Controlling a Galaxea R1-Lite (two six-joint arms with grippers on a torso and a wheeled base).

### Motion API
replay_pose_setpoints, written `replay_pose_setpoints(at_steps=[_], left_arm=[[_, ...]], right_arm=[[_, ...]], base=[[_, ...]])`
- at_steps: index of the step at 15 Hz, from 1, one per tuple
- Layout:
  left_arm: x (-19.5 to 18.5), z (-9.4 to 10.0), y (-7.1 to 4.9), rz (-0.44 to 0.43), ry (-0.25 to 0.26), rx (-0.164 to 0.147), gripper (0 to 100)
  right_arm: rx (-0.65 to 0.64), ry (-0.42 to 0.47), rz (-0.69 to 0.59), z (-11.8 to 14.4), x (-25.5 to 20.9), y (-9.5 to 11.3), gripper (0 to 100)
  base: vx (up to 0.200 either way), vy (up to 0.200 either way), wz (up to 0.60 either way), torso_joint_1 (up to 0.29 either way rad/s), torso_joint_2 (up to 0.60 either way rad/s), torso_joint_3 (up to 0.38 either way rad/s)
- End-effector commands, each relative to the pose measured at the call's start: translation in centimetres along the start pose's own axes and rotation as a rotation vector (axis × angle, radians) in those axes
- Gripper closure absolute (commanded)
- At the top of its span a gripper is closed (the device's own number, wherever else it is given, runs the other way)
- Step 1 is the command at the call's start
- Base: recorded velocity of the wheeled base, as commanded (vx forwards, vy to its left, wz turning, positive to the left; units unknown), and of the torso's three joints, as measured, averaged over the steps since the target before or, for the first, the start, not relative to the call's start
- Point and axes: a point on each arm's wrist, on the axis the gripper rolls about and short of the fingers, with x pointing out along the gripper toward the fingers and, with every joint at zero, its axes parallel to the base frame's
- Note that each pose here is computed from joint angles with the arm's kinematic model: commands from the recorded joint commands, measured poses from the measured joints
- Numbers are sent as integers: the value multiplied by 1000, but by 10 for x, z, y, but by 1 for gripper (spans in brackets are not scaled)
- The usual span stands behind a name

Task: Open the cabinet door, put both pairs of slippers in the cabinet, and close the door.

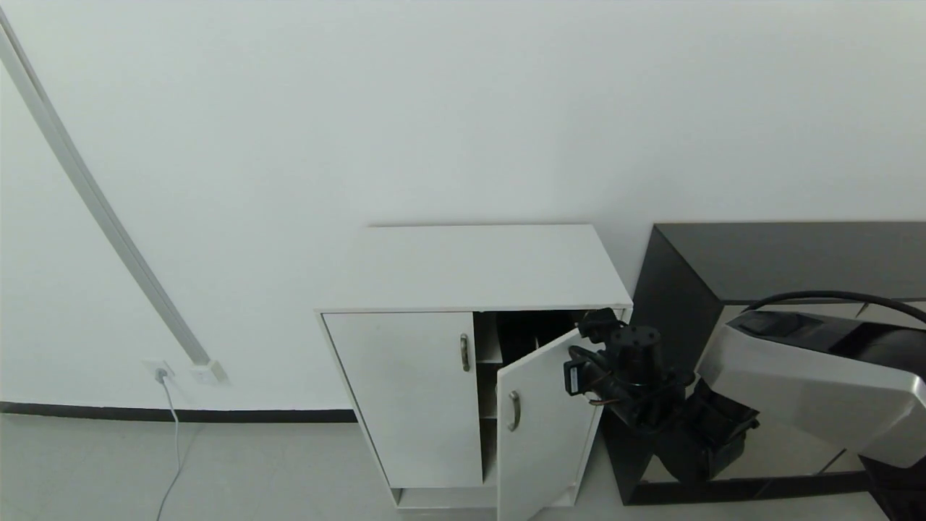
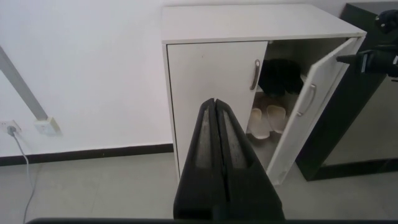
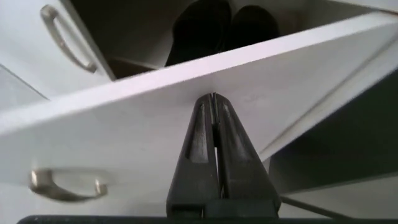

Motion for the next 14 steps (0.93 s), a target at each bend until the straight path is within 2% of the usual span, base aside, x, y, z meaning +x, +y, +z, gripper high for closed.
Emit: replay_pose_setpoints(at_steps=[1, 9, 14], left_arm=[[0, 0, 0, 0, 0, 0, 100], [0, 0, 0, 0, 2, 0, 100], [0, 0, 0, 0, 2, 0, 100]], right_arm=[[4, -5, -11, -3, 13, -3, 100], [12, -33, -21, 14, 27, -3, 100], [19, -48, -44, 26, 36, -13, 100]], base=[[0, 0, 0, 0, 0, 0], [0, 0, 0, 0, 0, 0], [0, 0, 0, 0, 0, 0]])
